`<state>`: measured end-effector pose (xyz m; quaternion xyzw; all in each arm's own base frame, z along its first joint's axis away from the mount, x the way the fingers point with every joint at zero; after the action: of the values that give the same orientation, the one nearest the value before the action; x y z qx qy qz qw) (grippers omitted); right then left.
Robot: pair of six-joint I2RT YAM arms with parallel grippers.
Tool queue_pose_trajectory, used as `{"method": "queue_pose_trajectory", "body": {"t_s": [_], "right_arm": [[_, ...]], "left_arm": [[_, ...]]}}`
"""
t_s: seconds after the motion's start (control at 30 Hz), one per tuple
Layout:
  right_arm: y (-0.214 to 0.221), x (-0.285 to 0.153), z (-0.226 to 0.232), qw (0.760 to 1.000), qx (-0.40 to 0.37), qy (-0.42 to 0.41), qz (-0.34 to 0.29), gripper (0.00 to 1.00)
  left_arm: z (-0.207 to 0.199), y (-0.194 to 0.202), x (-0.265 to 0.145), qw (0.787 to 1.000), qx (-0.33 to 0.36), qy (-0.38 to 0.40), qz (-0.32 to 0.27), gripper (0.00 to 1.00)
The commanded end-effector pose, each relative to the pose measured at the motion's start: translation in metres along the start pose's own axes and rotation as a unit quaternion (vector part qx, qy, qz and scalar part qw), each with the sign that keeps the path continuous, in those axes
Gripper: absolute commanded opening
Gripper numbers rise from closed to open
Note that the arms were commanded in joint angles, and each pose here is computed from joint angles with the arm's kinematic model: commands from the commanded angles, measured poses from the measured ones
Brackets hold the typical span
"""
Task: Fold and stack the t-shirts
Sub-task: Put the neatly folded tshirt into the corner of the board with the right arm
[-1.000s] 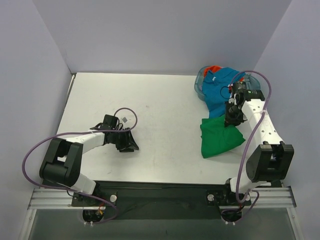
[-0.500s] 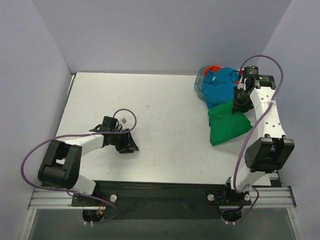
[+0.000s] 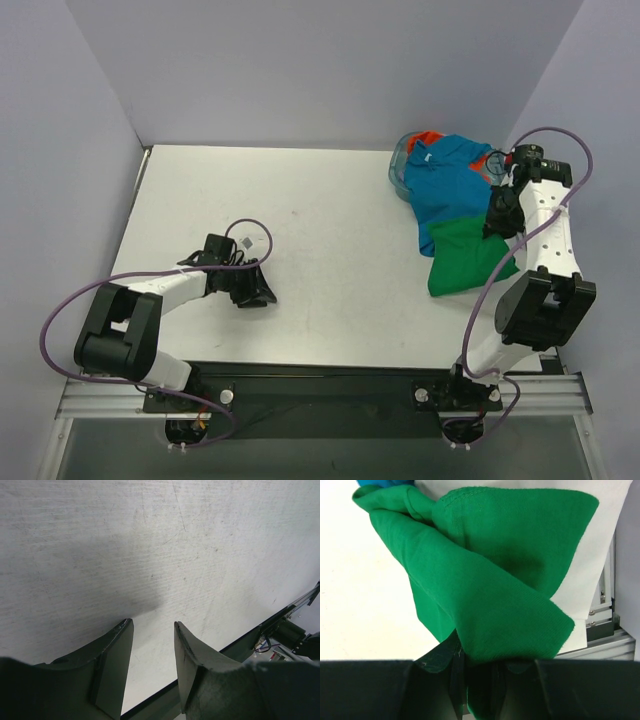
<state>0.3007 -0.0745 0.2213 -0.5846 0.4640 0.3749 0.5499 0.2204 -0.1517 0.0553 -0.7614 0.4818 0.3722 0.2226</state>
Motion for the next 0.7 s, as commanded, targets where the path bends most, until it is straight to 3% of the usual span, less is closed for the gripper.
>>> {"method": "queue_pose_trajectory", "body": {"t_s": [0.0,0.47,0.6,0.67], "right_arm": [[0.013,0.012,-0.003,1.0,0.016,0.012,0.023,0.0],[0.041,0.048,-0.067,0.982,0.136,0.114,0.06,0.02],[0.05,0.052,-0.076,0.974,0.159,0.141,0.082,0.84],[0.053,0.045,-0.076,0.972,0.166,0.15,0.072,1.0]], "left_arm": [[0.01,0.002,-0.003,1.0,0.0,-0.022,-0.008,0.49],[-0.005,-0.001,-0.023,0.999,0.02,-0.014,-0.029,0.5],[-0.01,-0.004,-0.029,0.999,0.034,-0.018,-0.032,0.5],[-0.012,-0.006,-0.033,0.998,0.04,-0.022,-0.038,0.5]]}}
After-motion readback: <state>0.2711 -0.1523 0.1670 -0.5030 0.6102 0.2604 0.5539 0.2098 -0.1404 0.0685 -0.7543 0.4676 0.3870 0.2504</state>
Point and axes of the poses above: each gripper's point midway between its finger pads, its own x axis out along the fingers, its own z axis along the line the jaws close on, y = z × x, the point moved 4 cm from there along -x, back along the fingers, and after that the axes turned 15 degrees about -x, right-handed, at the moved point
